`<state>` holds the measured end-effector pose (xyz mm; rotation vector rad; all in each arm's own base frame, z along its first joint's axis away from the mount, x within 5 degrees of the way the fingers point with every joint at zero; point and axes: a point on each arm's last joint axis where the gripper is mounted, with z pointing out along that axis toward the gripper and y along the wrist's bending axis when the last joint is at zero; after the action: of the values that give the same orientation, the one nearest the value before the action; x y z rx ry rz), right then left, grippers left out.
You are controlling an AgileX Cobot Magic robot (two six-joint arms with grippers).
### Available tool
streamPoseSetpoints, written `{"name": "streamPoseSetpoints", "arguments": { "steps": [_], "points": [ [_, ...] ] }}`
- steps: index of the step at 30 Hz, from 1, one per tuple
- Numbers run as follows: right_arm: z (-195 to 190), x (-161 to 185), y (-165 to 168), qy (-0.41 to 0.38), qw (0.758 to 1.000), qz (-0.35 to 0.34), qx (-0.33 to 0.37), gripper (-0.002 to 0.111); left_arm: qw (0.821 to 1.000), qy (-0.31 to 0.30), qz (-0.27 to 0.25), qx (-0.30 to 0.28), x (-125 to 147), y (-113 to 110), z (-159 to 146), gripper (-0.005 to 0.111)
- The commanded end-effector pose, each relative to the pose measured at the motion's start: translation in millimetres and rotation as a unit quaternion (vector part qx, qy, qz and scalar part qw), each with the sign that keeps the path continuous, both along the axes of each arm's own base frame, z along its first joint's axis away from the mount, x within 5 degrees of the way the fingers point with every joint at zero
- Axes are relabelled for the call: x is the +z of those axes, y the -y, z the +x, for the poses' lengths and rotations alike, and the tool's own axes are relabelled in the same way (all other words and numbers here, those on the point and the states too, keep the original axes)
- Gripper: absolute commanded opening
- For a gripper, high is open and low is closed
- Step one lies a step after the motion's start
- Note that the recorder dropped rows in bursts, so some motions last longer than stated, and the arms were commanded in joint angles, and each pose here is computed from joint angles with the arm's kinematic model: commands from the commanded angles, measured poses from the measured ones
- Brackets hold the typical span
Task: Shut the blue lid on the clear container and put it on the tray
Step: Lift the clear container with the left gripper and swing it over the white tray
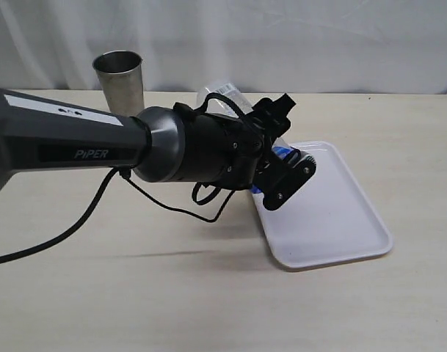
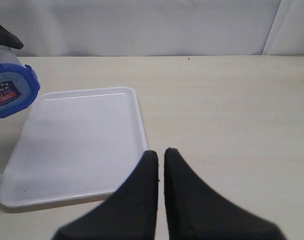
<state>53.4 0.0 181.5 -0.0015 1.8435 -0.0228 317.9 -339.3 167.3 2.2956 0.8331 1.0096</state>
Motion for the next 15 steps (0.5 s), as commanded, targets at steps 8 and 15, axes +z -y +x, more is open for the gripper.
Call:
{"name": "streamPoseSetpoints", "arguments": {
  "steps": [8,15],
  "points": [
    [0,1,0,0.007,1.0,0.002,-0.002,0.005,0.999,0.025,-0.003,-0.032,13,16,-14,0.0],
    [0,1,0,0.007,1.0,0.002,-0.002,0.005,0.999,0.028,0.007,-0.018,13,16,-17,0.0]
  ]
}}
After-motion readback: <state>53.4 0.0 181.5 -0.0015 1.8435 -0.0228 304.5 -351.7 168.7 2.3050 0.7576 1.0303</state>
